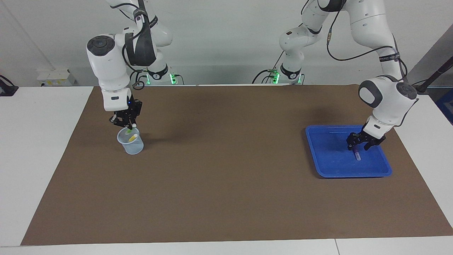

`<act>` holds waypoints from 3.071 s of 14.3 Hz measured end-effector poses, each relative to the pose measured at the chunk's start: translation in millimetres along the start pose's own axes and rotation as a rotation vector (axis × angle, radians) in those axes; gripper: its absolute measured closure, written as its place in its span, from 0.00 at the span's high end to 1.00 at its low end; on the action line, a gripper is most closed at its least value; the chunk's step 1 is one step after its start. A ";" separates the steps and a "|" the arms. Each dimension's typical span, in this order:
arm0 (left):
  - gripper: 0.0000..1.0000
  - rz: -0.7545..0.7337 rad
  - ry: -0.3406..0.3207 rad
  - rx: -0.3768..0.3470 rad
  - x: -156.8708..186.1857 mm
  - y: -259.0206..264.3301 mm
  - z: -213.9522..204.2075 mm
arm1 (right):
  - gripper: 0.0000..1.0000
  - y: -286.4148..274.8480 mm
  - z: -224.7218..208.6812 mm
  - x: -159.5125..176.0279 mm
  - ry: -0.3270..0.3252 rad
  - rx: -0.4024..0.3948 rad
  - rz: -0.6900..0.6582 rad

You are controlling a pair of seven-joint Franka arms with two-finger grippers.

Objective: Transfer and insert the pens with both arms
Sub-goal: 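Grasp the purple pen with the left gripper while the right withdraws, then lift the purple pen with the left gripper toward the right gripper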

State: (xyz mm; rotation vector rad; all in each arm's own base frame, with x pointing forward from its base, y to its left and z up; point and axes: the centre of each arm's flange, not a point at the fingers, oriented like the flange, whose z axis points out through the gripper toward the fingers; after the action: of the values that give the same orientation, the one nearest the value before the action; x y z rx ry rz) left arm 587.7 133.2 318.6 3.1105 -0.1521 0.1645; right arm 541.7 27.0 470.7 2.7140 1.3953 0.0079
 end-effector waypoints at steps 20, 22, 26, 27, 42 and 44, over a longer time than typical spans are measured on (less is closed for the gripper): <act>0.17 -0.021 -0.012 -0.009 -1.5 -14.1 18.1 | 1.00 -44.3 -15.2 33.4 0.064 0.277 0.625; 0.17 -0.020 -0.012 -0.009 -1.5 -14.1 18.1 | 1.00 -52.2 -18.0 38.2 0.049 0.321 0.747; 0.17 -0.020 -0.015 -0.011 -1.2 -14.1 17.9 | 1.00 -64.3 -24.3 45.6 0.034 0.395 0.920; 0.17 -0.021 -0.028 -0.016 -1.0 -14.0 17.3 | 1.00 -65.8 -25.0 47.4 0.032 0.413 0.962; 0.17 -0.878 -0.119 -0.208 44.5 69.7 -132.8 | 1.00 -82.4 -42.8 73.9 -0.006 0.660 1.454; 0.17 -1.027 -0.136 -0.249 43.3 82.8 -150.8 | 1.00 -86.4 -46.3 81.7 0.009 0.678 1.495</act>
State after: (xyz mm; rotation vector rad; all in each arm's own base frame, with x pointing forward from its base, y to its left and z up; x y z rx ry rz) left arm 606.7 50.9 474.6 2.5419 1.2611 -0.0880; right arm 517.1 146.9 506.8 3.4539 -1.0462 -0.3835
